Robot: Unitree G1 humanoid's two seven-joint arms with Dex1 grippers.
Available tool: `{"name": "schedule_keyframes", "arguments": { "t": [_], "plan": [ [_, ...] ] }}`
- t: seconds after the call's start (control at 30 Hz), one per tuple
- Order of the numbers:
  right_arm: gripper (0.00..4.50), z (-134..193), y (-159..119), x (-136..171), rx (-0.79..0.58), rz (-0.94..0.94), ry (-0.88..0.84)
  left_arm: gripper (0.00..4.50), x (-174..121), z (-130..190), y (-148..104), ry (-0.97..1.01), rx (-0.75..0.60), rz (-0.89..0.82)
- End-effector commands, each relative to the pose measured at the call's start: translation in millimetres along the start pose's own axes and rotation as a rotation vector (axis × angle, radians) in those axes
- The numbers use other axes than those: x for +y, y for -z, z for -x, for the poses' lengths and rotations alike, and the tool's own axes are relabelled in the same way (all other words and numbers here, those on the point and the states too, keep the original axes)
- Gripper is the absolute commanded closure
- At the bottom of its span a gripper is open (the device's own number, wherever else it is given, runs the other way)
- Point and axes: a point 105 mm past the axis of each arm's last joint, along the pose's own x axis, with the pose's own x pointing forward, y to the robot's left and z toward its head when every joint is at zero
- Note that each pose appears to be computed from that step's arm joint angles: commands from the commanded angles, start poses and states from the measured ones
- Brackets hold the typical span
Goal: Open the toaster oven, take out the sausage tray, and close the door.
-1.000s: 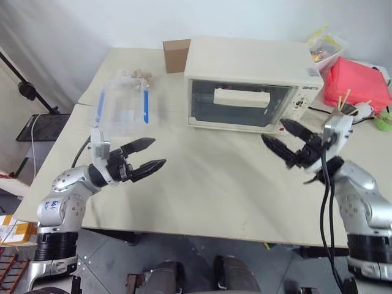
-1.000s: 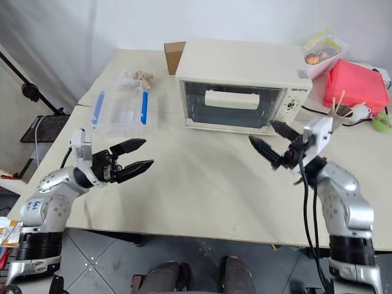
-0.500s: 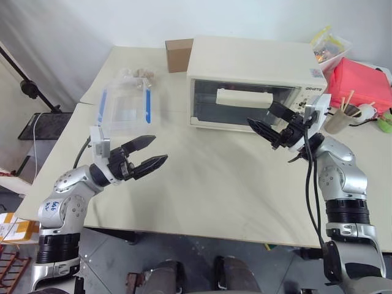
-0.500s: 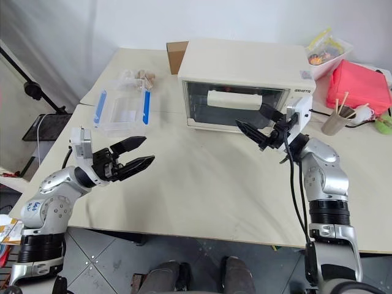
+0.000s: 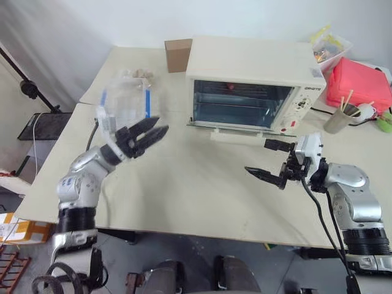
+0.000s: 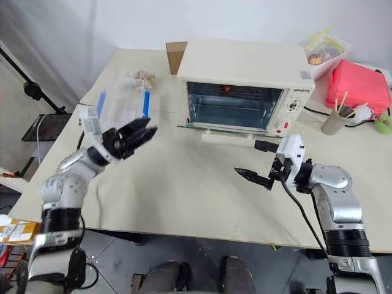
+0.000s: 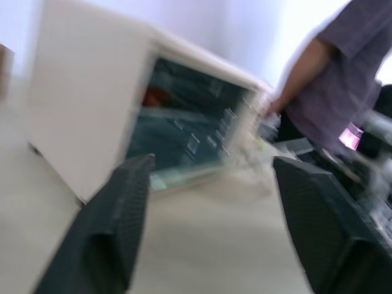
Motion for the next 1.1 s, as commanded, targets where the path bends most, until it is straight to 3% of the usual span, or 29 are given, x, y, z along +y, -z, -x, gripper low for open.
{"name": "schedule_keyframes", "arguments": {
  "t": [0.03, 0.23, 0.43, 0.67, 0.83, 0.93, 1.1],
  "plan": [
    [0.0, -5.1, -10.6, 6.9, -0.029, 0.082, -0.06, 2.63, 2.4, -30.7, -6.2, 0.049, -0.013, -0.039],
    [0.0, -2.4, -7.1, 5.2, -0.019, 0.105, -0.043, 4.47, -6.7, -59.9, 23.9, 0.15, 0.099, -0.064],
    [0.0, 13.2, -1.5, 10.1, 0.003, 0.108, 0.021, 4.47, -10.7, -63.4, 42.7, 0.191, 0.148, -0.064],
    [0.0, 89.1, 33.8, 47.3, 0.166, 0.033, 0.29, 4.47, -32.2, -29.3, 92.2, 0.359, 0.346, -0.091],
    [0.0, 127.5, 34.9, 42.1, 0.244, 0.02, 0.485, 4.47, -35.9, -22.9, 98.9, 0.352, 0.359, -0.103],
    [0.0, 128.7, 22.8, 29.8, 0.22, 0.042, 0.533, 4.47, -35.5, -18.9, 100.5, 0.335, 0.365, -0.109],
    [0.0, 90.8, -0.2, 10.8, 0.196, 0.145, 0.441, 4.47, -33.7, -9.8, 96.2, 0.284, 0.342, -0.099]
  ]
}}
